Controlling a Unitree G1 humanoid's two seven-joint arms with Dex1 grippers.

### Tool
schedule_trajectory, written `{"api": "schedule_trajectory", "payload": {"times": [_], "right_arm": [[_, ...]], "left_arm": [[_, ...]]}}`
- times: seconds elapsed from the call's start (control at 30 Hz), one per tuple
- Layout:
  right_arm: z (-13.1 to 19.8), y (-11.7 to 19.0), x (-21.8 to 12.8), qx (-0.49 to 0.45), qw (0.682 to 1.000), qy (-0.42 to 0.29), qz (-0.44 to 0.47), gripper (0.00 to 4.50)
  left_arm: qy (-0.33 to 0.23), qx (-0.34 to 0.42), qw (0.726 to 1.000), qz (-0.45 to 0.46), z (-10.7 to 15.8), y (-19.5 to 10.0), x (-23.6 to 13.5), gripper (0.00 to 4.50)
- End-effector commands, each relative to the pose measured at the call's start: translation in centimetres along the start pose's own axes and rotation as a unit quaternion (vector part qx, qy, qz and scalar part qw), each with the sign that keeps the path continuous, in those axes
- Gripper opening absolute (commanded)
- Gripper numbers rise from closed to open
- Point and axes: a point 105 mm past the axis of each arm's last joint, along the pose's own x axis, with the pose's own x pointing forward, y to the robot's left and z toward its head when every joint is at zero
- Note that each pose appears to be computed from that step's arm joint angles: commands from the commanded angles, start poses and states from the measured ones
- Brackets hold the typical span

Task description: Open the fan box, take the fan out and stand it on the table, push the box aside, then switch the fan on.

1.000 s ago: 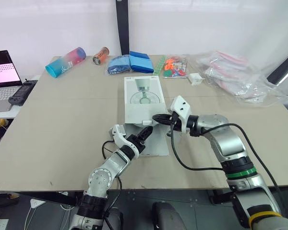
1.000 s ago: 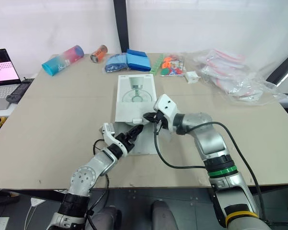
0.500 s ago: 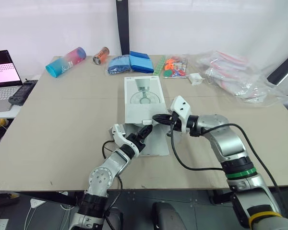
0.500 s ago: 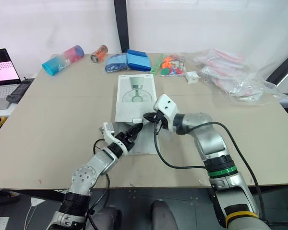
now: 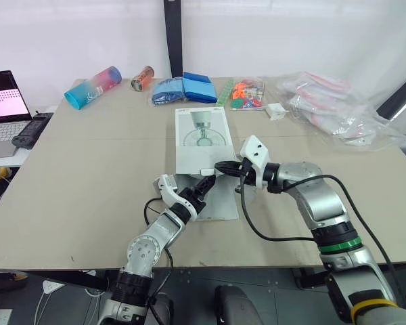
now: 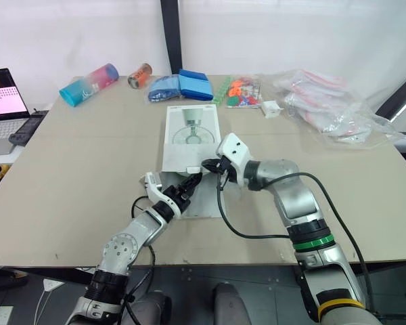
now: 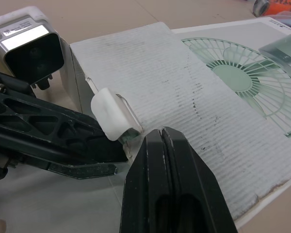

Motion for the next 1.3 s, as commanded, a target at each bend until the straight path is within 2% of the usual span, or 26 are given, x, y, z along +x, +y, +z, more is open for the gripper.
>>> {"api": "schedule_trajectory", "payload": {"times": [0.03, 0.43, 0.63, 0.8, 0.93, 1.03, 1.1, 1.3], "right_arm": [[-1.3, 0.2, 0.0, 0.01, 1.0, 0.024, 0.001, 0.0], [-1.4, 0.4, 0.0, 0.009, 1.0, 0.027, 0.003, 0.0], [-1.5, 0.5, -0.1, 0.01, 1.0, 0.028, 0.002, 0.0], [-1.5, 0.5, -0.2, 0.01, 1.0, 0.028, 0.001, 0.0], [-1.5, 0.5, -0.2, 0.011, 1.0, 0.028, 0.001, 0.0], [-1.6, 0.6, -0.2, 0.011, 1.0, 0.029, 0.001, 0.0], [-1.6, 0.6, -0.2, 0.01, 1.0, 0.029, 0.002, 0.0], [-1.6, 0.6, -0.2, 0.01, 1.0, 0.029, 0.003, 0.0]], "left_arm": [[-0.043, -0.069, 0.994, -0.069, -0.4, -3.6, 0.8, 3.42], [-0.074, -0.09, 0.99, -0.079, 0.7, -3.6, 0.8, 3.42], [-0.032, -0.074, 0.994, -0.071, -0.9, -3.4, 1.1, 3.42], [-0.029, -0.078, 0.995, -0.061, -1.0, -2.8, 1.2, 3.42], [-0.015, -0.068, 0.996, -0.056, -1.6, -2.5, 1.3, 2.43], [-0.015, -0.068, 0.996, -0.06, -1.6, -2.5, 1.2, 1.37], [-0.011, -0.064, 0.996, -0.061, -1.6, -2.5, 1.2, 0.95], [0.0, -0.069, 0.996, -0.063, -2.0, -2.2, 0.5, 0.95]]}}
